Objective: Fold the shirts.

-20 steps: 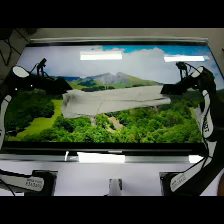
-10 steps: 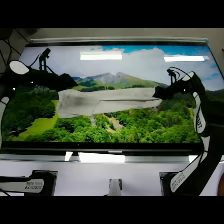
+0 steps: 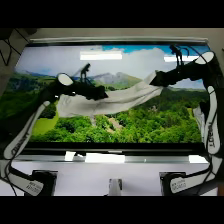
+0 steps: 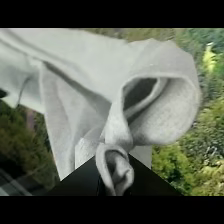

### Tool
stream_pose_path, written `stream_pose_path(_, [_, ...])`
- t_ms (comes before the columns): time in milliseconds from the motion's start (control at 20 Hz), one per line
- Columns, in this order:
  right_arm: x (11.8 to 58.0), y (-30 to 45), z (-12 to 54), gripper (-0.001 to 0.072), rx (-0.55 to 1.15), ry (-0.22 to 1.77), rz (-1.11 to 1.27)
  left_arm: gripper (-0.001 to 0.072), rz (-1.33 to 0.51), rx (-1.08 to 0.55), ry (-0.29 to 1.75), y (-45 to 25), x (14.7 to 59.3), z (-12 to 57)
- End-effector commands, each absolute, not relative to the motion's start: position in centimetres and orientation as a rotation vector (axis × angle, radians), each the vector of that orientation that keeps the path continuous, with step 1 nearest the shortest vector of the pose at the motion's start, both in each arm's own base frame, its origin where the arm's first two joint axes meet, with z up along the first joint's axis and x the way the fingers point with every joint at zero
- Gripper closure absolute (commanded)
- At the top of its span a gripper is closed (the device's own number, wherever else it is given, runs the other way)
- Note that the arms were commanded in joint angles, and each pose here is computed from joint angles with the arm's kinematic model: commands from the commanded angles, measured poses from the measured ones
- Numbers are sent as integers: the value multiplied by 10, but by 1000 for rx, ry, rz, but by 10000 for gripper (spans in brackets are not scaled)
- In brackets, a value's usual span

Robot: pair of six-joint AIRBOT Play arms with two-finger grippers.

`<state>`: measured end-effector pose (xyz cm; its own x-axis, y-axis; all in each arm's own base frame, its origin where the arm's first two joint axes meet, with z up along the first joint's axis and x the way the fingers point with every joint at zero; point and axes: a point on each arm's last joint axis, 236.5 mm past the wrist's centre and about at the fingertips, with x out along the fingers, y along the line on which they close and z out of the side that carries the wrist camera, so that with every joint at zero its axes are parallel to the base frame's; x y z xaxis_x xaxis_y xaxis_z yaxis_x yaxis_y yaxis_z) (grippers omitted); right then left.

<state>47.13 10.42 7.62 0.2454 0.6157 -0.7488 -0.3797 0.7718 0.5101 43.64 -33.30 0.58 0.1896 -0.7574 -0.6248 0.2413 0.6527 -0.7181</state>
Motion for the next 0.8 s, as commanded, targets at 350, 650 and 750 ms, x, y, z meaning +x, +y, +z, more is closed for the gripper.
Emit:
stream_pose_path(350, [343,141,207,677,-38,1075,719,670,-811,-796,1325,-498,349,-57])
stream_pose_path(650, [384,160,183,677,-42,1041,707,672,-845,-448,1159,-374,407,17])
stream_pose_path(750, [400,202,164,677,-55,1023,763,672,-737,-370,1067,-297,436,60])
